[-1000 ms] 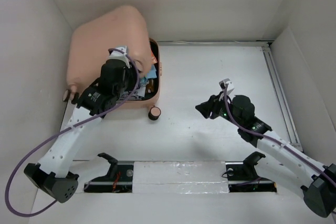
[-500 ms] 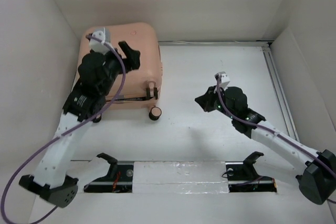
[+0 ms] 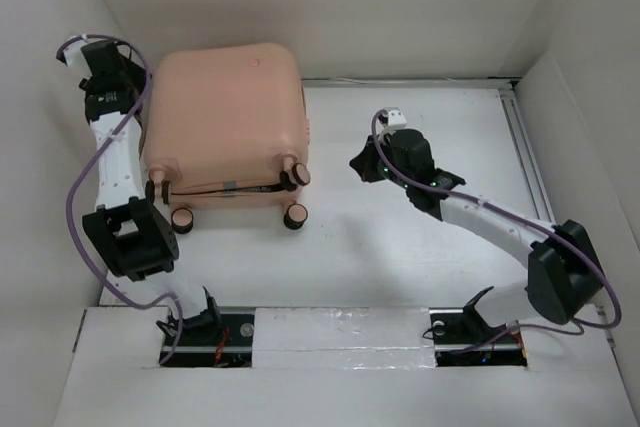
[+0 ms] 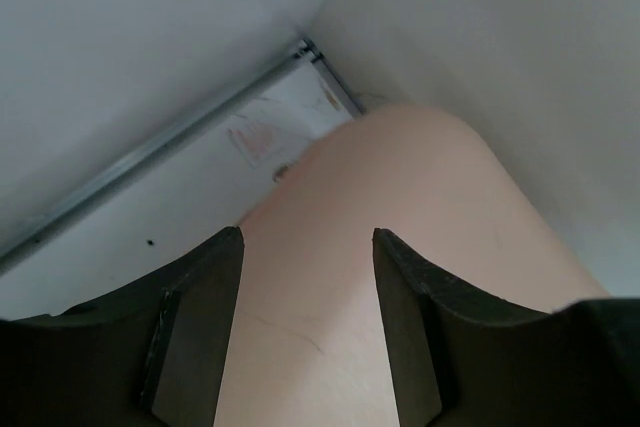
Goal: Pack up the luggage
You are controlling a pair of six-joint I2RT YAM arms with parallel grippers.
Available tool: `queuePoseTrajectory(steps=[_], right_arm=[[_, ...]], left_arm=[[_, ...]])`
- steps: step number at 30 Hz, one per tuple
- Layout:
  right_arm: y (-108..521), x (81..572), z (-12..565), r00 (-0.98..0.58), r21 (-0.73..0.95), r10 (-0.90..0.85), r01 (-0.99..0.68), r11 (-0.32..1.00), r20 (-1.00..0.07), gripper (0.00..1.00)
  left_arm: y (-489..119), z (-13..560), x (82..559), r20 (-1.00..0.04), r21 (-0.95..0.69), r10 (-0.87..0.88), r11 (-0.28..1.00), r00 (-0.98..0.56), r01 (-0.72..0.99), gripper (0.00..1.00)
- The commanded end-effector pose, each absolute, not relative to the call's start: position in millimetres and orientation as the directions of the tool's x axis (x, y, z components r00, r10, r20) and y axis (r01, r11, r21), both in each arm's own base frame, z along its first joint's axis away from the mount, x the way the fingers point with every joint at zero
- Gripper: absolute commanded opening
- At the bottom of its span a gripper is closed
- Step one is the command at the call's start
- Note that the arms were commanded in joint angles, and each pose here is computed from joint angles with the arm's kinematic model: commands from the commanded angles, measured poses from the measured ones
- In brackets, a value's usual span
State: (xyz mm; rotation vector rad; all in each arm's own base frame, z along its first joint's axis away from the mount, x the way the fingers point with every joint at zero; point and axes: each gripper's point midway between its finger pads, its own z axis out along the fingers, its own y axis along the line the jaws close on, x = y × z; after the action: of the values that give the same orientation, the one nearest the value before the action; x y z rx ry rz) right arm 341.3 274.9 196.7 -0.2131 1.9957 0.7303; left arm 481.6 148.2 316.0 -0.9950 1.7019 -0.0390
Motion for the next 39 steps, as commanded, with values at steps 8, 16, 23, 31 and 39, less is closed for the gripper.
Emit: queuePoseTrajectory(steps=[8,16,23,31,39], right_arm=[[302.6,395.9,222.3,-0.442,0.377,0.169,-0.44,0.815,-0.881,0.0],[309.3,424.3,200.4,-0.47,0.37,0.149,-0.424,0.827,-0.87,0.0],[335.7,460.0,195.2,-0.466,0.374,0.151,-0.435,0.819,-0.872,0.0],[336.8,516.1,178.5,-0.442,0.405,0.249,-0.305,0.862,-0.862,0.0],[298.5,500.5,154.1,-0.488,0.397,0.245,-0.238,0.886,-0.838,0.0]], left_arm=[[202.9,328.6,501.3,-0.804,-0.472,-0.595,0.63,0.008,-0.617,0.5],[228.0,258.8,523.1,-0.761,-0.403,-0.638,0.607,-0.118,-0.685,0.47],[181.9,186.3,543.8,-0.711,-0.347,-0.629,0.703,-0.315,-0.621,0.39],[81.9,101.7,534.5,-0.578,-0.373,-0.643,0.756,-0.502,-0.539,0.37],[-7.4,76.9,490.0,-0.487,-0.542,-0.708,0.704,-0.511,-0.46,0.37]])
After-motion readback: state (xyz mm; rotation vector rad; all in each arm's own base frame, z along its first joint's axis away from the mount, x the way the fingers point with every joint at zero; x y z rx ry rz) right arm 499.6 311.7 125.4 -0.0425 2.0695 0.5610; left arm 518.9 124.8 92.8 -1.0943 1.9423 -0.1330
